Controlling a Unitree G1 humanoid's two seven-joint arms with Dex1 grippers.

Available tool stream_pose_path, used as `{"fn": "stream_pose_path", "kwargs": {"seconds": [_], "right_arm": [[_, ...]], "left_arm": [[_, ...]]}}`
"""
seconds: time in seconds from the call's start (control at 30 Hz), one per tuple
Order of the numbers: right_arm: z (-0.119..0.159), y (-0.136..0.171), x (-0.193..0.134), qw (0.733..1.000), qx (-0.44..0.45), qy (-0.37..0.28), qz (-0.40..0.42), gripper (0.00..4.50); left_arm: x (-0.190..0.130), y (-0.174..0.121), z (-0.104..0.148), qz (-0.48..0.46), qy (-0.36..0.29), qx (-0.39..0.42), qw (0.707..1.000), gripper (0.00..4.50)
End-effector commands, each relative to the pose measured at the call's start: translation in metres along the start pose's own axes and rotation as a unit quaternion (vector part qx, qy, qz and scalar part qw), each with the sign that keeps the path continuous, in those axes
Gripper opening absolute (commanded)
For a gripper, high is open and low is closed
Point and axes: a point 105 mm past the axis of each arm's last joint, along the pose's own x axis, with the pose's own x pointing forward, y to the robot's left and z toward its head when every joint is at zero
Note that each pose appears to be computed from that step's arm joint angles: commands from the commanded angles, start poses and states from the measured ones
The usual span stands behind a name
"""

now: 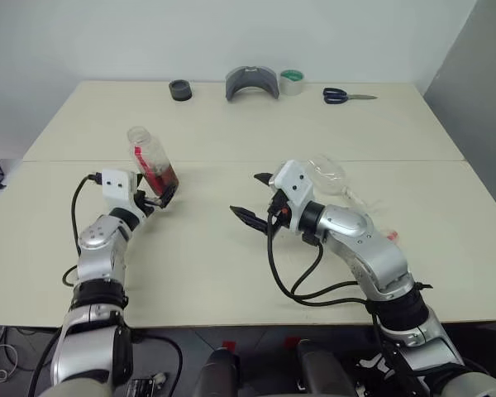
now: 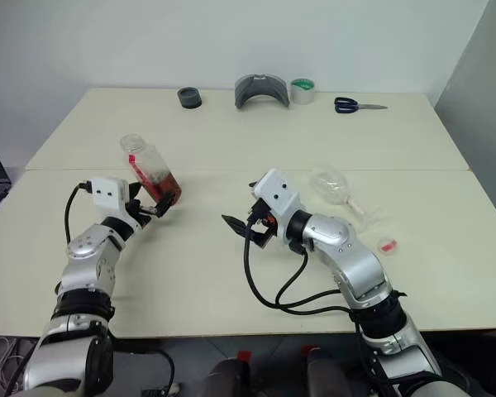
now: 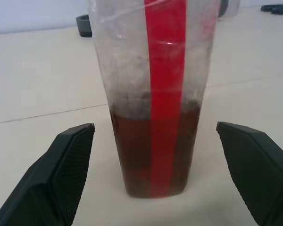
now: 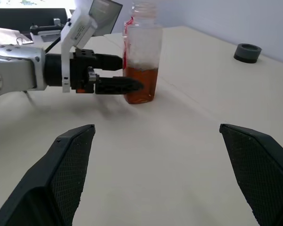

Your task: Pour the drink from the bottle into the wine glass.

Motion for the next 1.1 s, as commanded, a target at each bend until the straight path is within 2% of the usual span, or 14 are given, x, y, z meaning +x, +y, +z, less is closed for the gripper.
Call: {"fn": "stream_pose_path", "kwargs": {"seconds": [0.03,0.27,0.43,0.53,0.7,0.83,1.1], "right_arm": [[0.014,-0.015,-0.019,0.999,0.001,-0.019,-0.041,4.50],[0.011,-0.059,-0.065,0.986,-0.009,0.032,-0.160,4.50],[-0.003,-0.082,-0.084,0.964,-0.040,0.137,-0.224,4.50],[-0.014,-0.090,-0.087,0.957,-0.016,0.186,-0.222,4.50],[-0.032,-0.133,-0.094,0.935,-0.008,0.270,-0.228,4.50],[-0.035,-0.155,-0.094,0.922,-0.049,0.293,-0.248,4.50],[-0.039,-0.147,-0.087,0.919,-0.082,0.293,-0.251,4.50]], "left_arm": [[-0.014,-0.009,0.017,-0.012,-0.027,0.037,0.999,4.45],[-0.049,-0.055,0.008,-0.104,-0.003,0.056,0.993,4.45],[-0.043,-0.086,0.012,-0.172,-0.007,0.051,0.984,4.45],[-0.038,-0.106,0.019,-0.223,-0.015,0.059,0.973,4.45],[-0.027,-0.136,0.035,-0.297,-0.041,0.090,0.950,4.45],[-0.020,-0.146,0.046,-0.303,-0.059,0.087,0.947,4.45],[-0.018,-0.162,0.055,-0.309,-0.071,0.080,0.945,4.45]]}}
